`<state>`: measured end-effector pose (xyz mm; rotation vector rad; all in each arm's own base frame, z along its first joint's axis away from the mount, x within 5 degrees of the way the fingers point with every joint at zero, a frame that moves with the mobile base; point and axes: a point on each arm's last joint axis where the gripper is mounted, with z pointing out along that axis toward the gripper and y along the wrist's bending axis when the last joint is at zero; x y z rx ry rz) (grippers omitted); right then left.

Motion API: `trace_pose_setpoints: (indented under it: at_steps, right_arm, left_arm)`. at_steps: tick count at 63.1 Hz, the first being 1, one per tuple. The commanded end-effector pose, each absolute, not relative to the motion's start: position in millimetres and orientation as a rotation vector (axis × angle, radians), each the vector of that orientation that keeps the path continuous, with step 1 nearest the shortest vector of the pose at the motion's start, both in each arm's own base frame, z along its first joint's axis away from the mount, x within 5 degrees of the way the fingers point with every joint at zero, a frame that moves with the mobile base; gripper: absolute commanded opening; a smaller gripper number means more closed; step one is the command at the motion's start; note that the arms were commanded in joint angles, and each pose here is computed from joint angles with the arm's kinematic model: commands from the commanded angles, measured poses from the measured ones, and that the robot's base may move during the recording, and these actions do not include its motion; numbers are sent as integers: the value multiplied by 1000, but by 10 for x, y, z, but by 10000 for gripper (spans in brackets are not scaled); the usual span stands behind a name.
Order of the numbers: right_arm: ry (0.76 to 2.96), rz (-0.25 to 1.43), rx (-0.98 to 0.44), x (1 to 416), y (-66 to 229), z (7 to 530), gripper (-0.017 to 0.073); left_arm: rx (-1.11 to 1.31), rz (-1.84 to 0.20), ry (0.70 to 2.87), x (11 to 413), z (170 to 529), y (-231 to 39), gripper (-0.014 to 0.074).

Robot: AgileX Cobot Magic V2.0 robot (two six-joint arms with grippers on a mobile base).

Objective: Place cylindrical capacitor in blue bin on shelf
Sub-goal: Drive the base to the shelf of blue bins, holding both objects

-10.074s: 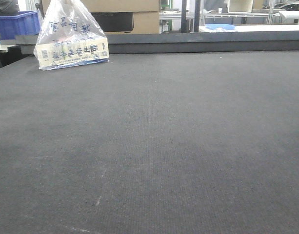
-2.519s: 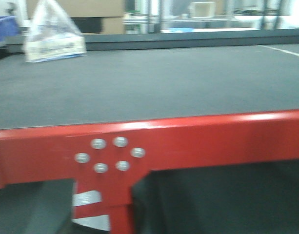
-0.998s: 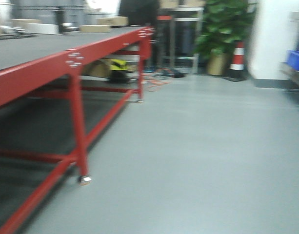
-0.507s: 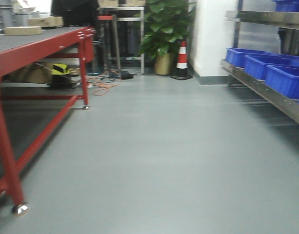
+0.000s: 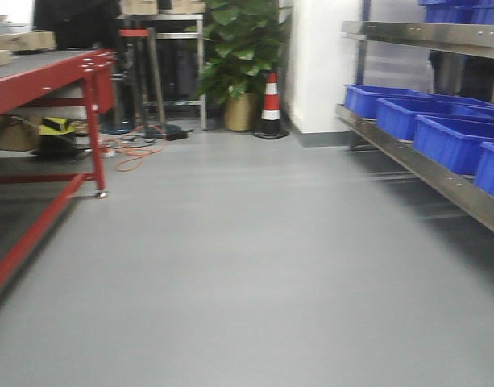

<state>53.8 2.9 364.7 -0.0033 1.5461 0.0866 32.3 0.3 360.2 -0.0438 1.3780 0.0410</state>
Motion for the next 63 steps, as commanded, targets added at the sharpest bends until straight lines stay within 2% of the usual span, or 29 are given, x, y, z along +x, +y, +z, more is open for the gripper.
trace_pose_setpoints:
  at_steps: [1,63]
  right_arm:
    - [1527,80,-9,528,28,3657,-163]
    - [1527,80,-9,528,28,3657,-163]
  left_arm:
    - [-45,30,1349,305,3631,0,-111]
    - [-45,30,1349,305,3631,0,-111]
